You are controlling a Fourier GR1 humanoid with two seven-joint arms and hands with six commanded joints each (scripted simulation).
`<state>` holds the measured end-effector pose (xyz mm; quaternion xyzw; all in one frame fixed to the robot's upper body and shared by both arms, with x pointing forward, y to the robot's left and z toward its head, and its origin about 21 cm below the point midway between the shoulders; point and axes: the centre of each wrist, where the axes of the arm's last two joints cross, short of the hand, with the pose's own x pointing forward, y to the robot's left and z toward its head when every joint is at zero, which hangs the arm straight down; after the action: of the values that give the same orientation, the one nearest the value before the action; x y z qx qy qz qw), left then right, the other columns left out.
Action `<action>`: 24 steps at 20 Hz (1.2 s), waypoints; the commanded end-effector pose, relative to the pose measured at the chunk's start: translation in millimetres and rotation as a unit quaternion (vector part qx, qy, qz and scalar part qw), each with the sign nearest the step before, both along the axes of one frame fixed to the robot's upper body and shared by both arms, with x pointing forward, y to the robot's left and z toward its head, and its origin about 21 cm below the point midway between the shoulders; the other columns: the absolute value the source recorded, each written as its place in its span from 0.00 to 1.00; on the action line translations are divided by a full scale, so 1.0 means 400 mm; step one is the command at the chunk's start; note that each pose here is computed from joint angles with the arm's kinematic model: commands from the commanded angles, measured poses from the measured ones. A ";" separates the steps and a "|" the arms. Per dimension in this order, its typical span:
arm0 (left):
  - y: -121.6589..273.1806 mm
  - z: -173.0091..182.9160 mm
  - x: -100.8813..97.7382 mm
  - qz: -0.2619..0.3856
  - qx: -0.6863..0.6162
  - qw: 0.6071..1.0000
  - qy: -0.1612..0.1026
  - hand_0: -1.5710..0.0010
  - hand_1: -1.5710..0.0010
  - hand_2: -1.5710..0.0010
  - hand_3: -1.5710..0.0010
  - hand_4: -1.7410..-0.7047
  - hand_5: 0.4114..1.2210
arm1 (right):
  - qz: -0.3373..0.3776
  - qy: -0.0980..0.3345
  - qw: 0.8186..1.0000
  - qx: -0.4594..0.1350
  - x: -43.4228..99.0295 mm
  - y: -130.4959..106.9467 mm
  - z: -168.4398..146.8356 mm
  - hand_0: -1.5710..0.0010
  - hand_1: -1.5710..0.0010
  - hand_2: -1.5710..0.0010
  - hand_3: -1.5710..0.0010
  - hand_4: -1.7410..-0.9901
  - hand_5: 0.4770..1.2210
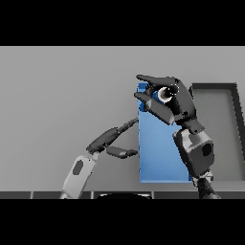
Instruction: Pick up the blue pipe and place it into the blue bin.
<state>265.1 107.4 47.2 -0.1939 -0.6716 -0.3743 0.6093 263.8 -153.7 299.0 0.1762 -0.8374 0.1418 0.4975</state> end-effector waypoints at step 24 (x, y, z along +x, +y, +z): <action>0.019 -0.005 -0.024 -0.002 0.005 1.000 0.000 1.00 1.00 1.00 1.00 0.82 0.01 | -0.322 0.367 0.873 0.012 -0.146 -0.286 -0.417 0.00 0.00 0.00 0.04 0.00 1.00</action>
<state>255.5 115.0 45.2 -0.1926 -0.6691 -0.3791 0.6096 205.5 -267.9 132.1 -0.0567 -0.6062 -0.1113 0.7854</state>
